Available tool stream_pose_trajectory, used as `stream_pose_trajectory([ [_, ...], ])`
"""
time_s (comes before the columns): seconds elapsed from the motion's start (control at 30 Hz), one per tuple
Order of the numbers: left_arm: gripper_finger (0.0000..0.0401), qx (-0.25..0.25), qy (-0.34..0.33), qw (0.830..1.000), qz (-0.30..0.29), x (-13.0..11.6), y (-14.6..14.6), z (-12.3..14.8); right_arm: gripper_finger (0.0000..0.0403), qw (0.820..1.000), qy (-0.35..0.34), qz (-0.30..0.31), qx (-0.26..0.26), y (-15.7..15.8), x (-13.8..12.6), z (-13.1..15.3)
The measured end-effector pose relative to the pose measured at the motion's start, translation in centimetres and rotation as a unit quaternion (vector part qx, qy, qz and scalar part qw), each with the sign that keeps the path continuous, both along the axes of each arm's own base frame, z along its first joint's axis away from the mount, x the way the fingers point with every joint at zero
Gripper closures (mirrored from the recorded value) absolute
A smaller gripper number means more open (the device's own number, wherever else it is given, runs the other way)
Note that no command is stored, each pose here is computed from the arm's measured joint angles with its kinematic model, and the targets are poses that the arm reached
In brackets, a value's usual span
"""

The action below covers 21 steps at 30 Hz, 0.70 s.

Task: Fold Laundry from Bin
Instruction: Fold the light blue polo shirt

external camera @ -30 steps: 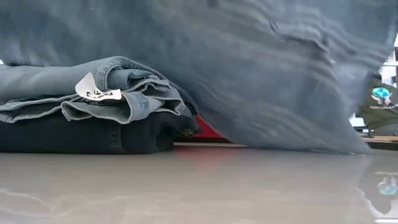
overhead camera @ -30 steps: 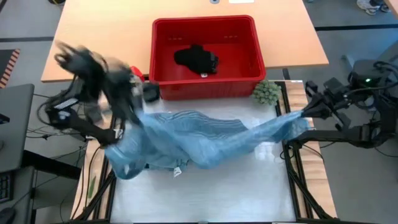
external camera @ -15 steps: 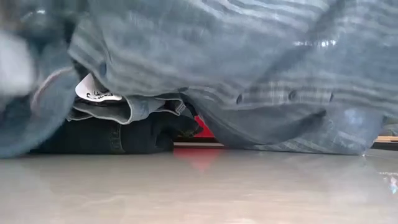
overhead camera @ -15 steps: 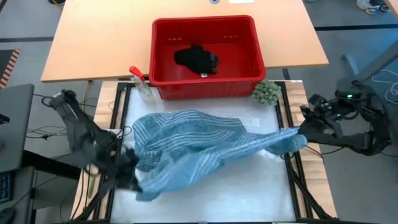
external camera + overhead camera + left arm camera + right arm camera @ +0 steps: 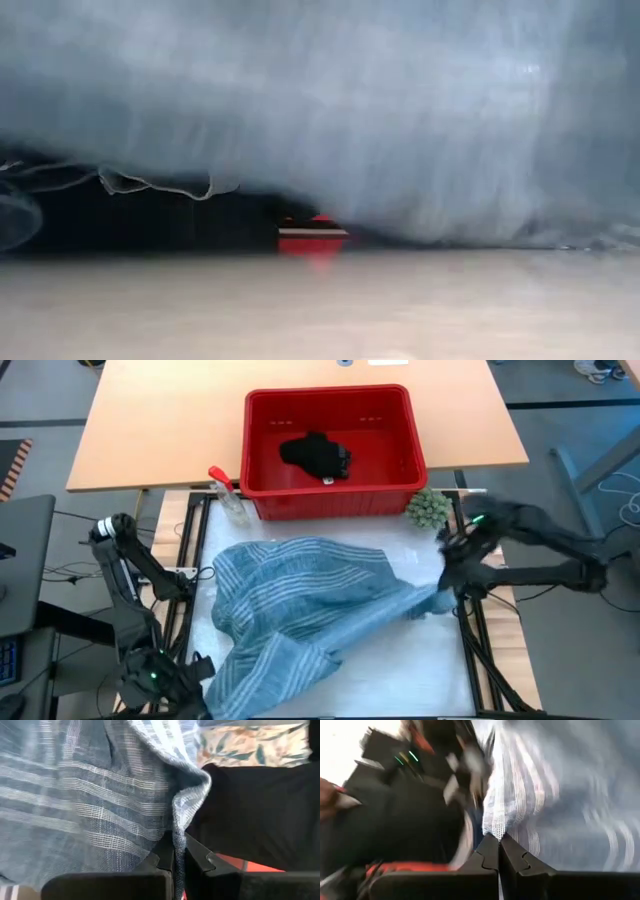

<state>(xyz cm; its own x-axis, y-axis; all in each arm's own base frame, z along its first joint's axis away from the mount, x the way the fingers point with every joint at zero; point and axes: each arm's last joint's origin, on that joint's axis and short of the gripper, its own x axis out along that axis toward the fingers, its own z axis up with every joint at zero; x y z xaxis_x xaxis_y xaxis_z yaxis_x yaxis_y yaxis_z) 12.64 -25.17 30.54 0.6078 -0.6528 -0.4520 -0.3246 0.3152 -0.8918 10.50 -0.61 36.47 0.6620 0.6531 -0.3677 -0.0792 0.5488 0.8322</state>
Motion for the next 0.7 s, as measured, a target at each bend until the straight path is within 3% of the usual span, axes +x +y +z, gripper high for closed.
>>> stream_pose_trajectory([
  [0.1,0.0401,0.013,0.022,0.999,-0.022,0.2,-0.6,-1.0,0.0384,0.994,0.093,0.056,0.017,0.7,1.8,-3.7],
  [0.27,0.0401,0.104,0.016,0.994,-0.021,0.7,1.5,-1.3,0.0384,0.992,0.093,0.086,-0.023,1.1,4.9,-6.2],
  [0.37,0.0401,0.177,0.022,0.984,-0.008,0.6,4.2,-1.1,0.0384,0.993,0.085,0.052,-0.056,0.3,6.7,-6.7],
  [0.47,0.0401,0.241,0.029,0.97,0.006,0.2,7.0,-0.6,0.0384,0.986,0.138,-0.007,-0.093,-0.9,7.8,-8.0],
  [0.57,0.0401,0.278,0.033,0.96,0.025,-0.4,9.6,0.0,0.0384,0.971,0.203,-0.04,-0.123,-1.9,8.0,-9.3],
  [0.7,0.0401,0.288,0.074,0.954,0.025,-1.7,11.9,0.4,0.0384,0.941,0.298,-0.061,-0.148,-2.8,7.8,-10.9],
])
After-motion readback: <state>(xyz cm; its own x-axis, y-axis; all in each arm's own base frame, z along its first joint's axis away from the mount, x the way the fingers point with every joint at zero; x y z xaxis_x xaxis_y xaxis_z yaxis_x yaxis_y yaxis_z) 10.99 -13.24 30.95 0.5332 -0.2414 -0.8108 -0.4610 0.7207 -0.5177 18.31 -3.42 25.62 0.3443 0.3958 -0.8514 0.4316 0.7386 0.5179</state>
